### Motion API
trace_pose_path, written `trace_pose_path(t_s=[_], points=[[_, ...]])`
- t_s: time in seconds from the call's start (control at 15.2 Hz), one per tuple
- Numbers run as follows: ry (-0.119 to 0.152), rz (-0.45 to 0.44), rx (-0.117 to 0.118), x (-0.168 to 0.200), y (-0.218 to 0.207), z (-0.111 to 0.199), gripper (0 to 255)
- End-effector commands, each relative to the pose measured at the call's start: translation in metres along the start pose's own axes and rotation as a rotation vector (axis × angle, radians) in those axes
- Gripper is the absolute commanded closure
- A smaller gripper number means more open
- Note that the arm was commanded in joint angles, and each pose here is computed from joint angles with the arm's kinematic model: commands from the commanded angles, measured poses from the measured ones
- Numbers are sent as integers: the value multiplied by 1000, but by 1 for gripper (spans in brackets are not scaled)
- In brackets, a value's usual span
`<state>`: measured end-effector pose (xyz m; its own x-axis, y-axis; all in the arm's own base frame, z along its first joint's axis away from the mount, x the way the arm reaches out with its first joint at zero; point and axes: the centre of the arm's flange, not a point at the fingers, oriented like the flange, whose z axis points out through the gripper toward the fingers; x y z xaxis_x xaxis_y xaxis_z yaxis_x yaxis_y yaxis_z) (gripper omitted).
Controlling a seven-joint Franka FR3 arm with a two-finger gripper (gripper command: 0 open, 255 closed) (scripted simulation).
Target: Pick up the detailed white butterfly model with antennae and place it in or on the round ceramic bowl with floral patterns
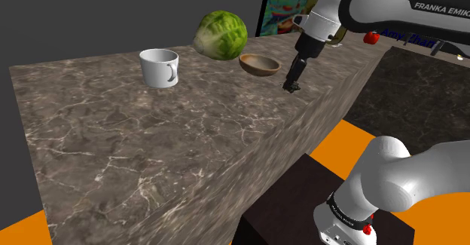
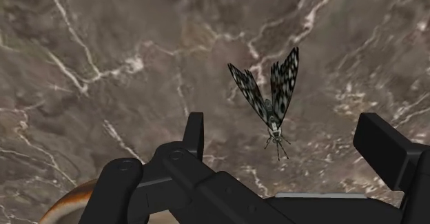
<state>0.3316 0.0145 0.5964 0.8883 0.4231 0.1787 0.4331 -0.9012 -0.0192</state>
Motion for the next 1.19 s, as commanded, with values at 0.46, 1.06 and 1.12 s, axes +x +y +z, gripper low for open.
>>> trace_pose_path(t_s=[0.46,1.06,1.12], points=[[0,0,0,0,0,1,255],[0,0,0,2,-1,-9,255],[0,0,0,3,-1,-15,255]])
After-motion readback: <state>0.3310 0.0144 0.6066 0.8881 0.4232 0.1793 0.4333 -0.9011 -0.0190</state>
